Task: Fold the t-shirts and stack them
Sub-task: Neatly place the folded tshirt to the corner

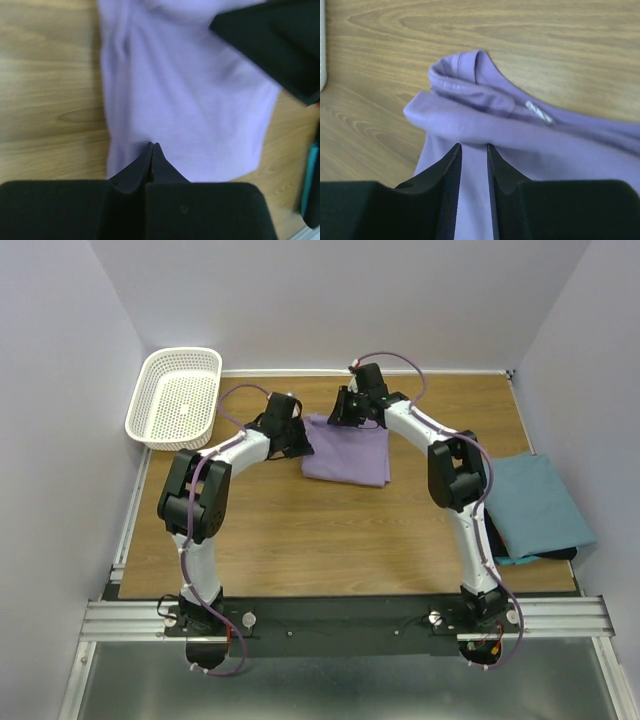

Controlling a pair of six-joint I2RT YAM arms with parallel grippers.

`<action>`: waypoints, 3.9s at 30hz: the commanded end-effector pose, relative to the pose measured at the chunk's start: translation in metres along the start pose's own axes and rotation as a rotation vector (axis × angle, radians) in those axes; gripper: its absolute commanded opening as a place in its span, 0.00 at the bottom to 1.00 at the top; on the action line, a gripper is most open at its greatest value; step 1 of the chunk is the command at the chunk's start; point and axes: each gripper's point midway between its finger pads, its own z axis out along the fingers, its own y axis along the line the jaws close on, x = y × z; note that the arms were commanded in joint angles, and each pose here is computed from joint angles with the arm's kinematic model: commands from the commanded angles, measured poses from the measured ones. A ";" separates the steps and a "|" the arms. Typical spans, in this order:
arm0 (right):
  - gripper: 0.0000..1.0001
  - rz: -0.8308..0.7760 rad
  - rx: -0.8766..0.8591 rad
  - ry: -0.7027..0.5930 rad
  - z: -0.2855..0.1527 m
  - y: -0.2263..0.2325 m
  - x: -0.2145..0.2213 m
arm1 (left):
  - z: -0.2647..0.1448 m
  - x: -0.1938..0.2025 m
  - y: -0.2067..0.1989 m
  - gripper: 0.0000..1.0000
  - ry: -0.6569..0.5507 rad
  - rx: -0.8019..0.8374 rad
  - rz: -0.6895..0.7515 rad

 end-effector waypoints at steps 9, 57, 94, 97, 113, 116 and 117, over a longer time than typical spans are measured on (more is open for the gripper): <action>0.34 0.048 -0.159 -0.020 0.047 0.011 -0.016 | 0.021 0.056 0.053 0.00 0.067 -0.168 -0.054; 0.44 -0.010 0.059 0.052 -0.041 0.018 0.105 | 0.055 -0.079 0.044 0.00 -0.098 -0.088 -0.026; 0.51 -0.096 0.198 0.036 -0.114 0.011 0.140 | 0.020 -0.078 0.026 0.00 -0.121 0.037 -0.014; 0.47 -0.118 0.180 0.030 -0.110 0.029 0.142 | 0.008 -0.087 0.011 0.00 -0.145 0.075 0.001; 0.37 -0.213 0.249 0.126 -0.062 0.045 0.210 | 0.050 -0.036 0.008 0.00 -0.012 0.092 0.041; 0.35 -0.217 0.252 0.146 -0.062 0.045 0.222 | 0.062 -0.024 0.022 0.00 0.017 0.057 0.019; 0.34 -0.218 0.251 0.153 -0.063 0.045 0.226 | 0.065 -0.021 0.025 0.00 0.024 0.050 0.014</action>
